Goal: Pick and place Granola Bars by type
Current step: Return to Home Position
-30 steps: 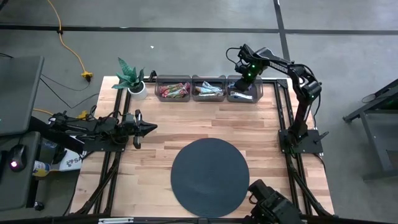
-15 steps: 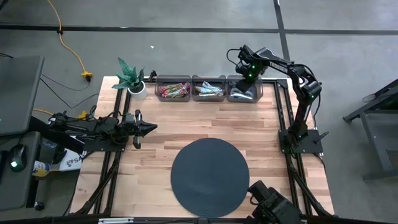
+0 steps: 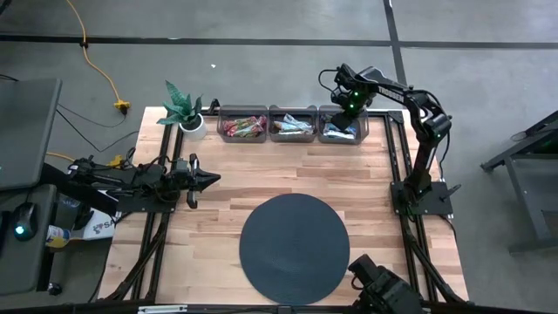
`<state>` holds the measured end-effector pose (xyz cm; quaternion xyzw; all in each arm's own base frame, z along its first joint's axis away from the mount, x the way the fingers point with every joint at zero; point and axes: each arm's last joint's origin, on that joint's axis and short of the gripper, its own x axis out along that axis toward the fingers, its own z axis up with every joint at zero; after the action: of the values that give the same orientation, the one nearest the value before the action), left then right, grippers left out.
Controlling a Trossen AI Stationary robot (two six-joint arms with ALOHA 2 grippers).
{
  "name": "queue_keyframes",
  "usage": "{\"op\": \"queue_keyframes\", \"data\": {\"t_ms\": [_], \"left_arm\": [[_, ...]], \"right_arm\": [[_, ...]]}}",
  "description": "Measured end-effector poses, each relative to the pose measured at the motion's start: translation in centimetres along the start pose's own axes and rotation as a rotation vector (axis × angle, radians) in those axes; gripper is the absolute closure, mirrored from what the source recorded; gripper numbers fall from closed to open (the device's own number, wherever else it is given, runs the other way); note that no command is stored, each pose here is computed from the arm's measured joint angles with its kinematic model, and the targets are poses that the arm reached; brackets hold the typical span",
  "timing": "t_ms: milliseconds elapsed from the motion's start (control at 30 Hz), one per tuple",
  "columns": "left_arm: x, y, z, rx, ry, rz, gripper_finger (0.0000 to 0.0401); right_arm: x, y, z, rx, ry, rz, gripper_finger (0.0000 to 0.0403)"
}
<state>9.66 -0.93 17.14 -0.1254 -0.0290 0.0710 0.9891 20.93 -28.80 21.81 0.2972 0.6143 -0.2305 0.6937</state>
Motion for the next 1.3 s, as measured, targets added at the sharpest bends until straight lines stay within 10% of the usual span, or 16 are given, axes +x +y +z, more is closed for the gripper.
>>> {"op": "queue_keyframes", "data": {"t_ms": [633,1300], "left_arm": [[0.0,0.0,0.0,0.0,0.0,0.0,0.04],[0.0,0.0,0.0,0.0,0.0,0.0,0.04]], "right_arm": [[-7.3,5.4,-2.4,-0.083,-0.263,0.155,0.0303],[-16.9,16.6,-11.7,-0.239,-0.582,0.337,0.0401]]}}
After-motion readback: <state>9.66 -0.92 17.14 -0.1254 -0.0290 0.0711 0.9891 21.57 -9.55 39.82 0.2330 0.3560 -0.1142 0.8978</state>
